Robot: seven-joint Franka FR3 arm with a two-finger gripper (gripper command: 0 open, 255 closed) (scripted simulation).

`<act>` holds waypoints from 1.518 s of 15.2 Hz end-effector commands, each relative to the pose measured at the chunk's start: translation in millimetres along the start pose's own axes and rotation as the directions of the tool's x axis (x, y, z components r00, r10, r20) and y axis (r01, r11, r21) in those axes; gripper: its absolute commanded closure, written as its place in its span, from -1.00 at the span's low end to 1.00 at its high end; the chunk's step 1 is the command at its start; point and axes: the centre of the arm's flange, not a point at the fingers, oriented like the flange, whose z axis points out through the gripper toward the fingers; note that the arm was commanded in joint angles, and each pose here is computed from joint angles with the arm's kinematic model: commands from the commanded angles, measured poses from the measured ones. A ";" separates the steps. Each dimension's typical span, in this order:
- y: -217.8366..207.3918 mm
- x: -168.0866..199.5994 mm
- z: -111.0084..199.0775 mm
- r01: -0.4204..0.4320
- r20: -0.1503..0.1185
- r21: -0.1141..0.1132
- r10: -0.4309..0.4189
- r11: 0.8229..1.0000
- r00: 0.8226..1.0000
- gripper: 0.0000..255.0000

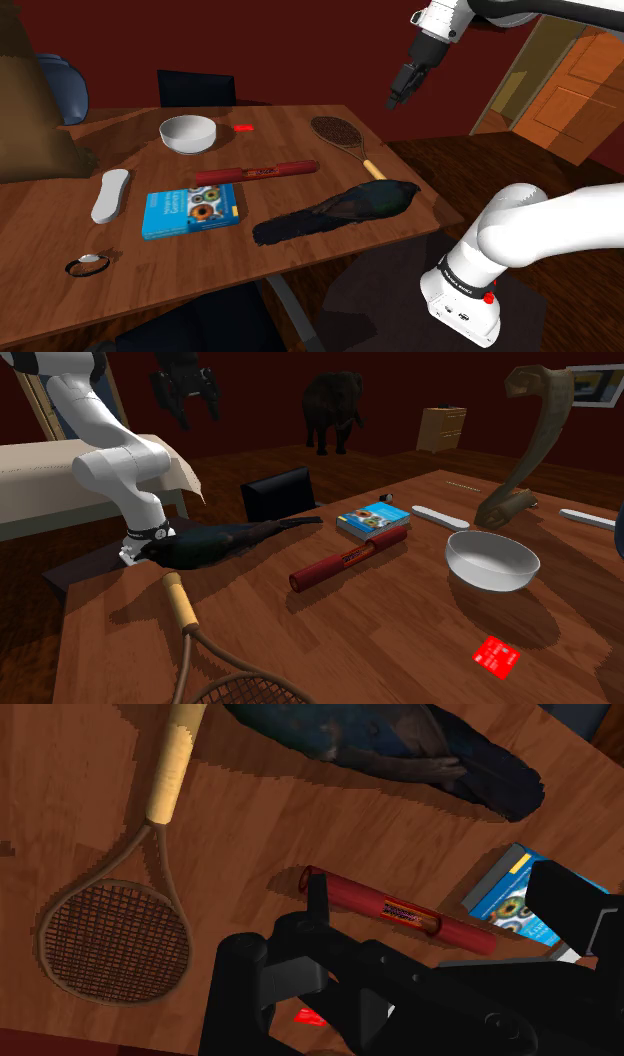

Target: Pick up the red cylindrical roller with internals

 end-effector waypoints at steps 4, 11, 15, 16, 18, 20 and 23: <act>0.8 29.6 28.4 0.074 0.013 -0.003 -0.074 0.997 0.997 -1.00; -5.3 96.9 96.2 0.245 0.046 -0.006 -0.244 0.970 0.969 -1.00; -13.7 133.6 135.9 0.339 0.064 -0.005 -0.338 0.941 0.939 -1.00; -16.4 142.6 145.9 0.362 0.068 -0.005 -0.361 0.932 0.930 -1.00; -22.2 160.1 166.1 0.408 0.078 -0.003 -0.406 0.913 0.910 -1.00; -28.9 177.1 186.5 0.452 0.087 -0.002 -0.451 0.892 0.889 -1.00; -40.4 201.6 217.3 0.517 0.100 0.002 -0.515 0.856 0.852 -1.00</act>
